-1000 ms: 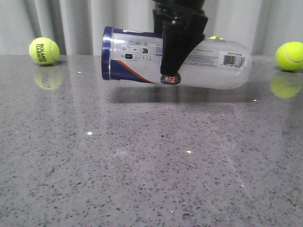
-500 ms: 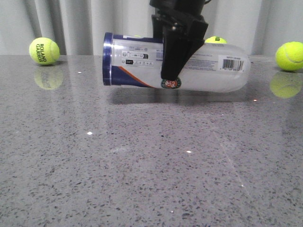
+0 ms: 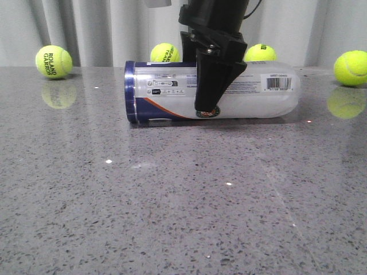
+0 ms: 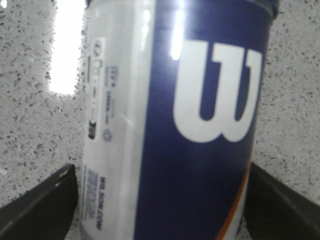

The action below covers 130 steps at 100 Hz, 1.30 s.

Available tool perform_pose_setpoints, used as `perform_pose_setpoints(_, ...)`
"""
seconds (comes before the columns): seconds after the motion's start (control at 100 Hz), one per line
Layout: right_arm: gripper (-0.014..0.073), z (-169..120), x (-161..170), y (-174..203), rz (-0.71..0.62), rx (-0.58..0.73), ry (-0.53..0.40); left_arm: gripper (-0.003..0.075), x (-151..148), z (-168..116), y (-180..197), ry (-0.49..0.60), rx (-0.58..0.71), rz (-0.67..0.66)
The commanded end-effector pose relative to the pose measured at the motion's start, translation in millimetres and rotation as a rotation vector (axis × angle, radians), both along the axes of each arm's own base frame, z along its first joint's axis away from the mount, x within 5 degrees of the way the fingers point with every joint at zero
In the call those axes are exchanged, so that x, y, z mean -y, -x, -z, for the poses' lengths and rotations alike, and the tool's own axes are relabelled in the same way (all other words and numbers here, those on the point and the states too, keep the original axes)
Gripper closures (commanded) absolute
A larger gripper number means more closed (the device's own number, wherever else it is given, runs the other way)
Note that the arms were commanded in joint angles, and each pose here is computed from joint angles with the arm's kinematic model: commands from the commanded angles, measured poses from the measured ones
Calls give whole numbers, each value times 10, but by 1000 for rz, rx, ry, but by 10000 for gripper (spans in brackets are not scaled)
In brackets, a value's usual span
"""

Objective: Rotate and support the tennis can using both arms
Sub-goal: 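Roll the can in the right gripper and lower it onto the table, then open the right gripper and raise it away from the can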

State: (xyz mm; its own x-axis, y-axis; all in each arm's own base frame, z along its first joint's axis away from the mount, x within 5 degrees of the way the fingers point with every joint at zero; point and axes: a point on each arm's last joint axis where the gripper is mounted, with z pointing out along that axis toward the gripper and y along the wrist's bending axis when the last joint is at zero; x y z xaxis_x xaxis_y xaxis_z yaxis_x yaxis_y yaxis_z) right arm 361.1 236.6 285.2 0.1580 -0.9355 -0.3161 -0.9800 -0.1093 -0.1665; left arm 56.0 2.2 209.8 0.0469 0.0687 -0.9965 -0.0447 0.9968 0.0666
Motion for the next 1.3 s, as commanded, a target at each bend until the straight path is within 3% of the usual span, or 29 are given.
perform_pose_setpoints(0.0, -50, -290, 54, 147, -36, -4, -4, 740, -2, 63, 9, 12, 63, 1)
perform_pose_setpoints(0.46, -50, -606, 144, 280, -32, 68, -33, 740, -2, 63, 9, 12, 63, 1)
perform_pose_setpoints(0.63, -50, -810, 238, 368, 29, 113, -36, 740, -2, 63, 9, 12, 63, 1)
perform_pose_setpoints(0.77, -50, -965, 346, 429, 227, 119, -42, 740, -2, 63, 9, 12, 63, 1)
perform_pose_setpoints(0.94, -50, -1132, 491, 487, 664, 69, -110, 740, -2, 63, 9, 12, 63, 1)
perform_pose_setpoints(1.03, -43, -1200, 583, 507, 821, 92, -118, 740, -2, 63, 9, 12, 63, 1)
perform_pose_setpoints(1.13, 46, -1237, 661, 551, 903, 97, -128, 740, -2, 63, 9, 12, 63, 1)
perform_pose_setpoints(1.29, 374, -1234, 852, 633, 1056, 53, -156, 740, -2, 63, 9, 12, 63, 1)
